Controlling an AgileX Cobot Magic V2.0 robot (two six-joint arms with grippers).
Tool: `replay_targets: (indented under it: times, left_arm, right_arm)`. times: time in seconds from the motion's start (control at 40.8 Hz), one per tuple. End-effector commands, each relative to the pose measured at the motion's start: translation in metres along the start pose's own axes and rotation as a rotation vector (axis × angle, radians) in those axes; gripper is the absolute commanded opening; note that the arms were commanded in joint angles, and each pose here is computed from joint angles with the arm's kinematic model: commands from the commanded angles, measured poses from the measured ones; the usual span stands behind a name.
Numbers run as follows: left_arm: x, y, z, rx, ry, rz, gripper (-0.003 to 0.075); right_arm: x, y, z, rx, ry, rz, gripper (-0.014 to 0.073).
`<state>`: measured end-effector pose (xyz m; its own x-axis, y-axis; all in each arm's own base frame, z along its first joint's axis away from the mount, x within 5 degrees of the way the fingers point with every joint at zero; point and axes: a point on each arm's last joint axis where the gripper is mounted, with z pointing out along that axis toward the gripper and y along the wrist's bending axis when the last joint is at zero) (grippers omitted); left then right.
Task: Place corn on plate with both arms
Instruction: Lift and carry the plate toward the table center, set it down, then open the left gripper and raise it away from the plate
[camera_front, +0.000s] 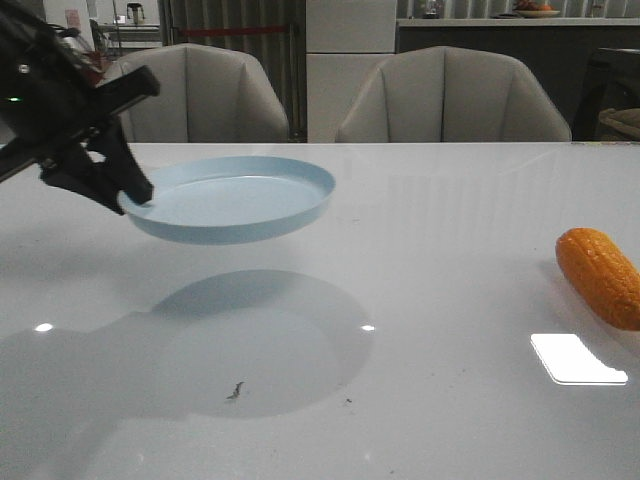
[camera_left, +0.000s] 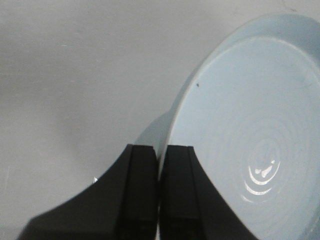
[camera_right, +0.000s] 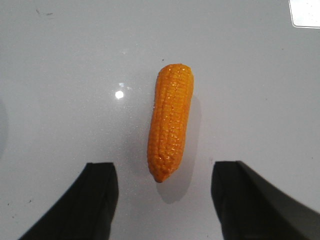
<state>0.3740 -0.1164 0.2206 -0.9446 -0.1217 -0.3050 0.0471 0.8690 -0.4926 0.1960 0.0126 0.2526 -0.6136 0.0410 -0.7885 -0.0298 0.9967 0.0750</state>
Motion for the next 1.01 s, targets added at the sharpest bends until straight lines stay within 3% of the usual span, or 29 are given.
replay_targets:
  times: [0.0,0.221,0.466,0.564,0.785,0.981]
  left_arm:
    - [-0.004,-0.043,-0.015,0.081,-0.131,0.052,0.0094]
    - [0.015,-0.068,0.022,0.096,-0.073,0.067,0.0094]
    - [0.028,-0.066,0.056,0.074,0.017,0.074,0.0108]
    - [0.028,-0.063,0.060,0.056,0.022,0.095,0.0166]
    - [0.028,-0.056,0.058,-0.023,0.020,0.215,0.0431]
    - [0.012,-0.073,0.026,-0.022,-0.081,0.306,0.0453]
  right_arm:
    - [-0.016,0.001,-0.005,0.000,-0.094,-0.006,0.0519]
    - [-0.015,0.001,-0.005,-0.001,-0.088,-0.006,0.0519]
    - [-0.015,0.001,-0.005,-0.001,-0.085,-0.006,0.0519]
    - [-0.015,0.001,-0.005,-0.001,-0.085,-0.006,0.0519]
    - [-0.015,0.001,-0.005,-0.001,-0.085,-0.006,0.0519]
    - [-0.015,0.001,-0.005,-0.001,-0.090,-0.006,0.0519]
